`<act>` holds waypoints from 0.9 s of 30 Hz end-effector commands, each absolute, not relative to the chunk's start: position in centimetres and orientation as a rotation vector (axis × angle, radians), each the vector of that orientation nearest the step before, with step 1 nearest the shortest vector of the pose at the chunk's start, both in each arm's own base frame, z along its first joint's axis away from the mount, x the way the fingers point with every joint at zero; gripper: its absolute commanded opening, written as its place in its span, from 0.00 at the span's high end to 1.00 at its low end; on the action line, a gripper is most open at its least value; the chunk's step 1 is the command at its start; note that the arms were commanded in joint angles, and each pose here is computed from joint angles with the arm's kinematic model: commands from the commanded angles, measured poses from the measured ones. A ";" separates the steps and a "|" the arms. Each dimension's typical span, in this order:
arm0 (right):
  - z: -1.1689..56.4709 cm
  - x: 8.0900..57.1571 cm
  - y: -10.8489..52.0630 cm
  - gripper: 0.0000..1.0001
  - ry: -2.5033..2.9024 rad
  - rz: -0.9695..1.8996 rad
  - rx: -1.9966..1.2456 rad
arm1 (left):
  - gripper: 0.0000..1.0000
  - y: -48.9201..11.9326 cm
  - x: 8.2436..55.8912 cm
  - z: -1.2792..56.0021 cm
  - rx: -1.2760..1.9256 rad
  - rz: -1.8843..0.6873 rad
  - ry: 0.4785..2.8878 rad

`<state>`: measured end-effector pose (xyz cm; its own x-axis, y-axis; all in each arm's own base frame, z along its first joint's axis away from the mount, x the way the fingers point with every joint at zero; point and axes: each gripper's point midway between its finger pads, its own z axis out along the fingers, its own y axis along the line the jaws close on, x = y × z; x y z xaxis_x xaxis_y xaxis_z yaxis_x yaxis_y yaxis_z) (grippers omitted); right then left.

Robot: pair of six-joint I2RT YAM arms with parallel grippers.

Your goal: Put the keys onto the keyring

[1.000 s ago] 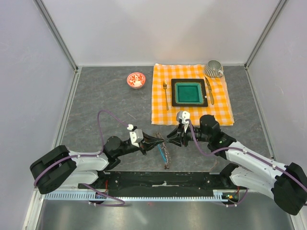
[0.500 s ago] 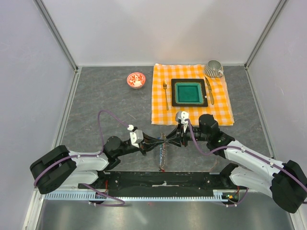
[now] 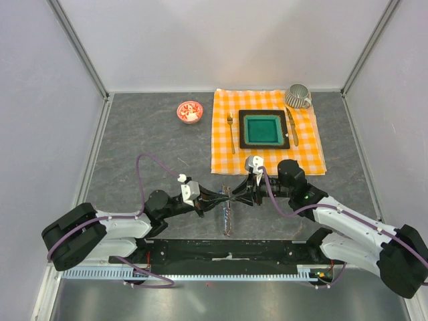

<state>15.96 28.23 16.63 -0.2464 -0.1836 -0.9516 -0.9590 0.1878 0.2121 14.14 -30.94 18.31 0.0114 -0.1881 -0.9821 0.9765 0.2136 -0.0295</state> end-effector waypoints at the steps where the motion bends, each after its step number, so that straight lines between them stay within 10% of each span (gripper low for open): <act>1: 17.7 14.7 29.1 0.63 1.512 1.216 -1.183 | 0.98 -29.4 12.8 28.3 0.781 -1.132 0.744; 21: 17.6 14.4 29.8 0.64 1.489 1.242 -1.187 | 0.98 -29.5 12.4 28.4 0.792 -1.152 0.737; 27: 17.2 14.7 30.1 0.84 1.494 1.249 -1.184 | 0.98 -29.3 12.1 28.9 0.789 -1.157 0.720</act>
<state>14.69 29.59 16.65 -0.2402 -0.1749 -0.9548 -0.9696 0.0911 0.2272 13.82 -30.92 18.89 0.0236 -0.2029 -0.9789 0.9801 0.1979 -0.0174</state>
